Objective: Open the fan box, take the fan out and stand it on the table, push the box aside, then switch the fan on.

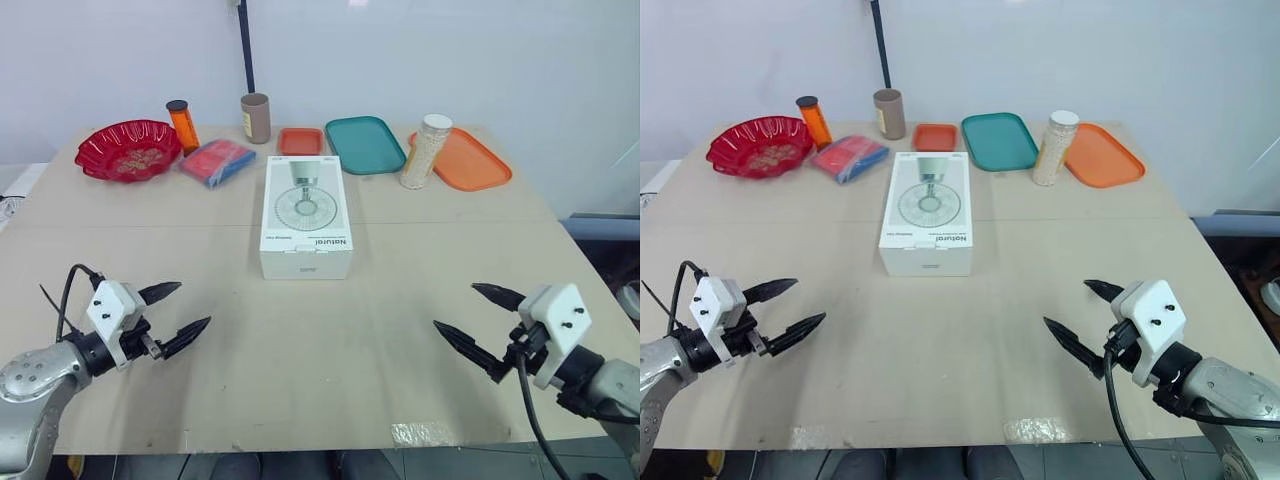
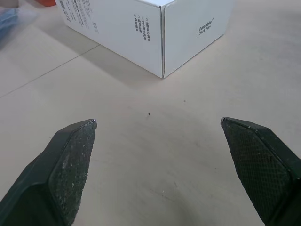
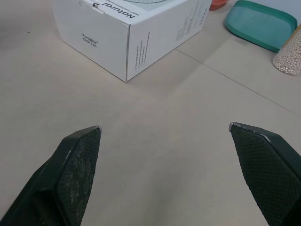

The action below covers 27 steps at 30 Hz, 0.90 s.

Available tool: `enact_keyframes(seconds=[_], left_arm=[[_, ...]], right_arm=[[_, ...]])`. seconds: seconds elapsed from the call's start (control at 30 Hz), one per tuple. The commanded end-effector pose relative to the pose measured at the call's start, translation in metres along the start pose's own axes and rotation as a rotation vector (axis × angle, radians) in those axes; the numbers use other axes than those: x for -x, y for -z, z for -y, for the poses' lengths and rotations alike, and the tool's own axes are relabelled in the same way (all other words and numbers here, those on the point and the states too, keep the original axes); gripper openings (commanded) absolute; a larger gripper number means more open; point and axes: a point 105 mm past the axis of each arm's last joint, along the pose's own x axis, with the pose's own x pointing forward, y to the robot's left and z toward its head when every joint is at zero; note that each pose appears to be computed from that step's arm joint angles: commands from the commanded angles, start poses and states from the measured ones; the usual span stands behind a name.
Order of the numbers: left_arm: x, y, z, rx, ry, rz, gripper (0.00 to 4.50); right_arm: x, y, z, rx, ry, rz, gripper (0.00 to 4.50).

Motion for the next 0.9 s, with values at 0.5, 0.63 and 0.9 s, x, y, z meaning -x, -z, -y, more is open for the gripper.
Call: enact_keyframes(seconds=[0.5,0.63,0.9], left_arm=[[-0.082,-0.104,-0.016,-0.037,0.055,0.196,0.51],[-0.108,-0.115,0.0,-0.06,0.116,0.204,0.04],[-0.139,-0.116,0.007,-0.016,0.115,0.172,0.04]], right_arm=[[-0.007,-0.018,0.002,0.043,0.012,0.076,4.5],[-0.009,-0.019,0.002,0.046,0.017,0.08,4.5],[-0.011,-0.021,-0.003,0.046,0.017,0.086,4.5]])
